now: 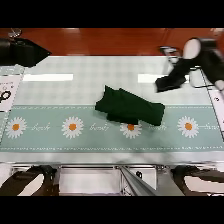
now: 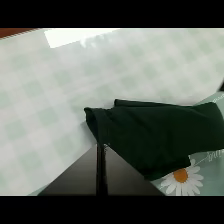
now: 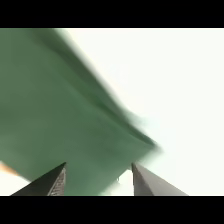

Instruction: Fold the shirts.

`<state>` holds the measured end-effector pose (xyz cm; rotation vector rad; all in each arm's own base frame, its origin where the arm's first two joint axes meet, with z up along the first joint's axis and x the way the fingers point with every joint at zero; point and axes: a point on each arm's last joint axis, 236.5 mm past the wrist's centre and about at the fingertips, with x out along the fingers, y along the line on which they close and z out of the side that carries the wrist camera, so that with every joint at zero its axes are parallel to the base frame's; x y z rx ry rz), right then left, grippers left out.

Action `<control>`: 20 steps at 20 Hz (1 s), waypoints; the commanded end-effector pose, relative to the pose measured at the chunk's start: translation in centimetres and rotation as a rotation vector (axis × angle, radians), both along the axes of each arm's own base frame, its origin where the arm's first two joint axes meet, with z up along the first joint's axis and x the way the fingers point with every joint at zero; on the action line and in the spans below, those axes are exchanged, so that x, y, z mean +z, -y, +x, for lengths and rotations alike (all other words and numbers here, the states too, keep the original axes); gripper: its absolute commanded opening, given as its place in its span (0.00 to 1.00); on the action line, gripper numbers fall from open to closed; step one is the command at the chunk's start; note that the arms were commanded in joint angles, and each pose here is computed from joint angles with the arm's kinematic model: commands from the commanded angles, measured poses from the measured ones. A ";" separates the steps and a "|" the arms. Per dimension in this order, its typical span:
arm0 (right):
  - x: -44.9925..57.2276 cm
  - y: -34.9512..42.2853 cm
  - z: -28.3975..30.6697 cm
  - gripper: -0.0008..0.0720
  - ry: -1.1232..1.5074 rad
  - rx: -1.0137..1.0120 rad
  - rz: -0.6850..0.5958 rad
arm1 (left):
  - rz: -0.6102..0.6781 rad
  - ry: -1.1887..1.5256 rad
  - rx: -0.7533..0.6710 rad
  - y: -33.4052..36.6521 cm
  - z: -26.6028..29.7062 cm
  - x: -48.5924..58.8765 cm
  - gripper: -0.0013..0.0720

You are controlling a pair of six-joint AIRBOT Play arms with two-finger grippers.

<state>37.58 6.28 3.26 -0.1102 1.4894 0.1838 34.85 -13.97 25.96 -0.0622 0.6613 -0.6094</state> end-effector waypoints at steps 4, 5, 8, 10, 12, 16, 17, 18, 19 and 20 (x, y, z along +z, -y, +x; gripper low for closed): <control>-3.8 6.5 -8.2 0.83 -0.113 -0.435 0.350 | 0.033 -0.030 -0.003 -0.4 -0.4 -1.0 0.05; -4.8 5.0 -8.3 0.83 -0.087 -0.485 0.456 | 0.033 -0.039 -0.003 -0.4 -0.4 -1.4 0.05; -7.8 1.3 -8.5 0.83 -0.051 -0.567 0.623 | 0.012 -0.090 0.018 -0.4 -0.4 -2.7 0.05; -9.1 -0.4 -8.2 0.83 -0.027 -0.565 0.628 | 0.004 -0.119 0.027 -0.4 -0.4 -3.5 0.05; -9.6 -1.9 -7.0 0.83 0.034 -0.525 0.598 | -0.003 -0.139 0.035 -0.4 -0.5 -4.0 0.05; -11.2 -4.1 -4.6 0.82 0.105 -0.575 0.539 | -0.015 -0.151 0.047 -0.4 -0.5 -4.0 0.05; -11.8 -5.1 -4.7 0.81 0.090 -0.572 0.540 | -0.019 -0.155 0.052 -0.4 -0.4 -4.0 0.05; -12.3 -6.2 -4.8 0.72 0.075 -0.558 0.544 | -0.019 -0.155 0.052 -0.4 -0.4 -4.0 0.05; -12.5 -6.9 -4.9 0.48 0.074 -0.540 0.544 | -0.018 -0.155 0.052 -0.4 -0.4 -4.0 0.05; -12.2 -7.4 -4.8 0.15 0.084 -0.520 0.546 | -0.016 -0.155 0.053 -0.5 -0.4 -4.1 0.05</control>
